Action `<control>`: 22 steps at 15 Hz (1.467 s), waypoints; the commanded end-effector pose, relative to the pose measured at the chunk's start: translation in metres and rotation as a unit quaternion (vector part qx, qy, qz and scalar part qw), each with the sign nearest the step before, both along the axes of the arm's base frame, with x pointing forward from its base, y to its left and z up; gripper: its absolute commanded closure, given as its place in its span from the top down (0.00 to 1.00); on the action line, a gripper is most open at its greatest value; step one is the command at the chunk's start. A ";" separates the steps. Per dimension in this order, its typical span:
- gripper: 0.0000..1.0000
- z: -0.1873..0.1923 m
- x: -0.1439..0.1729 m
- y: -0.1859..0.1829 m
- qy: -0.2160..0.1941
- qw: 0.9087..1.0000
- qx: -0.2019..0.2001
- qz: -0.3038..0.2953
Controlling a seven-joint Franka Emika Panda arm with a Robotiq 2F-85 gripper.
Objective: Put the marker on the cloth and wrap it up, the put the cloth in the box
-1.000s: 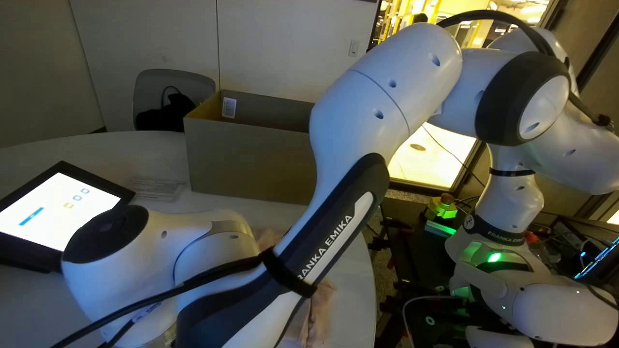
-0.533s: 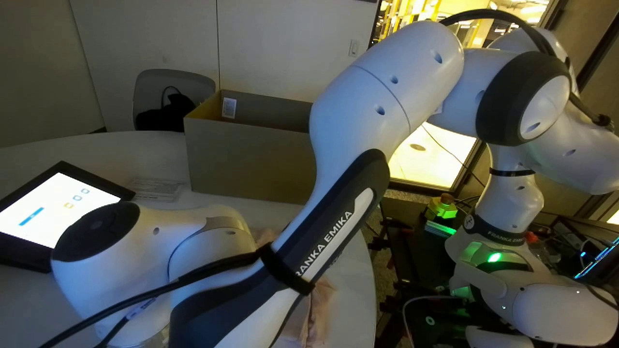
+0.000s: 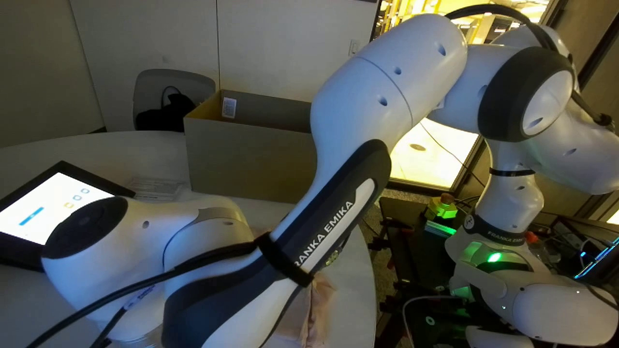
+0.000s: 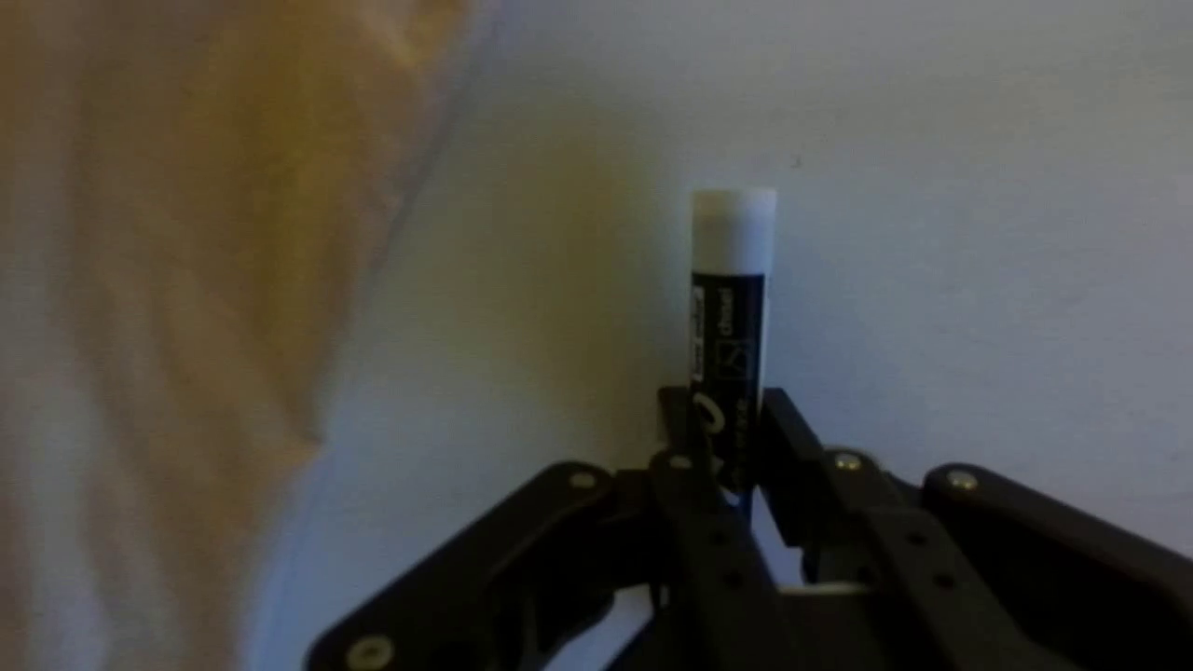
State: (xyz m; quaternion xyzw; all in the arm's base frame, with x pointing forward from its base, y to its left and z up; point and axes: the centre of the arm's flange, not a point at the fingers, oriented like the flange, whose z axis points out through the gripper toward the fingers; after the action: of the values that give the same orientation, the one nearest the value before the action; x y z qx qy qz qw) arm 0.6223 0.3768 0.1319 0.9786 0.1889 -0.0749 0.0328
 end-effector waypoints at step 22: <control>0.09 0.005 -0.011 -0.202 -0.095 0.979 -0.135 -0.122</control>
State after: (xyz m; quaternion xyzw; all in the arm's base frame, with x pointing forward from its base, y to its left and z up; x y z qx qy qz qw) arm 0.6171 0.1844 0.1426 0.9854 0.0577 -0.0229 0.1587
